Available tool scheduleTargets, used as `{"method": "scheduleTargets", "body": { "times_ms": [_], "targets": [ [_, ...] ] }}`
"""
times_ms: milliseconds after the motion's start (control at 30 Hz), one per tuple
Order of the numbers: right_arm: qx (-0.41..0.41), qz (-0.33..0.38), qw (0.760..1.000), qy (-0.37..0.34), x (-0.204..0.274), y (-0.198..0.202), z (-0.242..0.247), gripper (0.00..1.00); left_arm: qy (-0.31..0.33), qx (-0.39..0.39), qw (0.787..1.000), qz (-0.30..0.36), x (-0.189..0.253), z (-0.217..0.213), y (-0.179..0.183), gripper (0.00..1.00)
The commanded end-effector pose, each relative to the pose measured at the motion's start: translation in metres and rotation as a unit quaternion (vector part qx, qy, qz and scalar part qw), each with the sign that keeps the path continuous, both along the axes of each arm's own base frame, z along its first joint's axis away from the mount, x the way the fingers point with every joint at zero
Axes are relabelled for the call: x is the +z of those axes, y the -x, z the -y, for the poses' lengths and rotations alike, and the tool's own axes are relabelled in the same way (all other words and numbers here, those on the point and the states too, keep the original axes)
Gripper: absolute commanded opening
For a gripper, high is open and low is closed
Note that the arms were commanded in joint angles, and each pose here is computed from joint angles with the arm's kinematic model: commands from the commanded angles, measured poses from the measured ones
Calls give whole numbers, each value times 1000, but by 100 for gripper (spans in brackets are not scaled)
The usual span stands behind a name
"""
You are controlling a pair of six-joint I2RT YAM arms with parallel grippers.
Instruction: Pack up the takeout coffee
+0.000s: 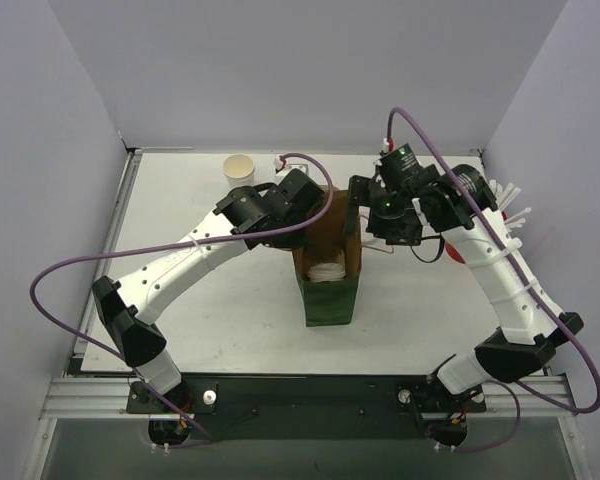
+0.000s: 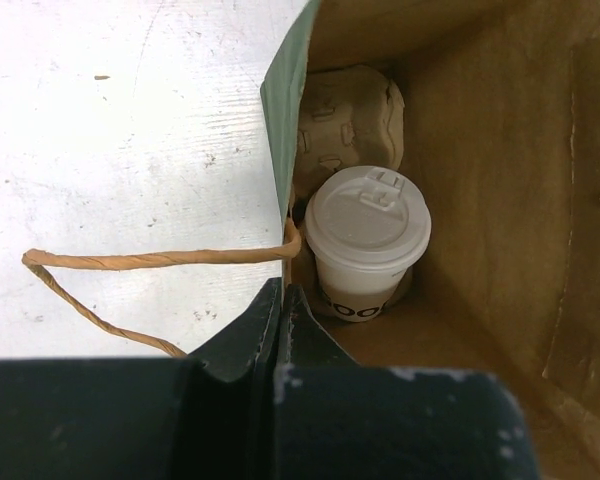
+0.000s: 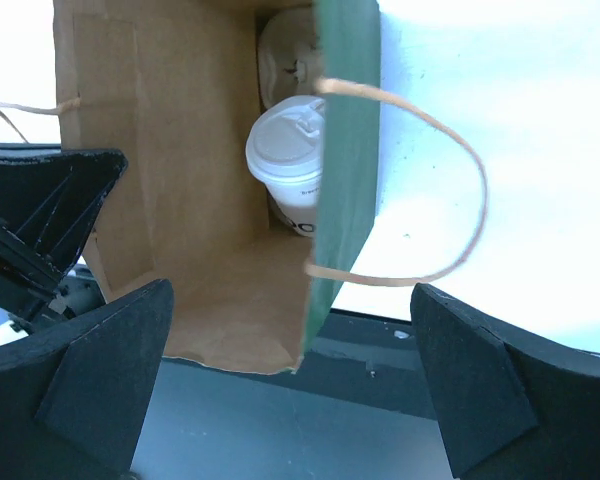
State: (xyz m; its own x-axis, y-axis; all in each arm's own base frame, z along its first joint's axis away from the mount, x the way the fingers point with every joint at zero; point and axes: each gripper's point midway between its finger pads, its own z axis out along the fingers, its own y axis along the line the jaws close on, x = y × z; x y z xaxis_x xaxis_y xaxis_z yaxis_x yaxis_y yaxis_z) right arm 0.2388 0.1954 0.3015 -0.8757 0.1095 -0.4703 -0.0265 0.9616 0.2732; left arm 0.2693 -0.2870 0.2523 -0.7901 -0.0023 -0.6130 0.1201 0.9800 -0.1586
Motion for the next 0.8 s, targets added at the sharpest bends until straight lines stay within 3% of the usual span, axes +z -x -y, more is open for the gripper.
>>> {"method": "scheduleTargets", "body": {
  "times_ms": [0,367,600,767],
  "targets": [
    [-35,32,999,-10,27,4,32,100,5,4,1000,16,16,-8,-6,0],
    [-185,90,976,65,24,-36,135,96,24,-17,1000,11,19,-12,-7,0],
    [-250,88,955,130,-12,-57,191,89,56,-53,997,20,29,1,-9,0],
    [-284,78,943,156,-30,-75,222,82,74,-59,995,22,32,-1,-12,11]
  ]
}}
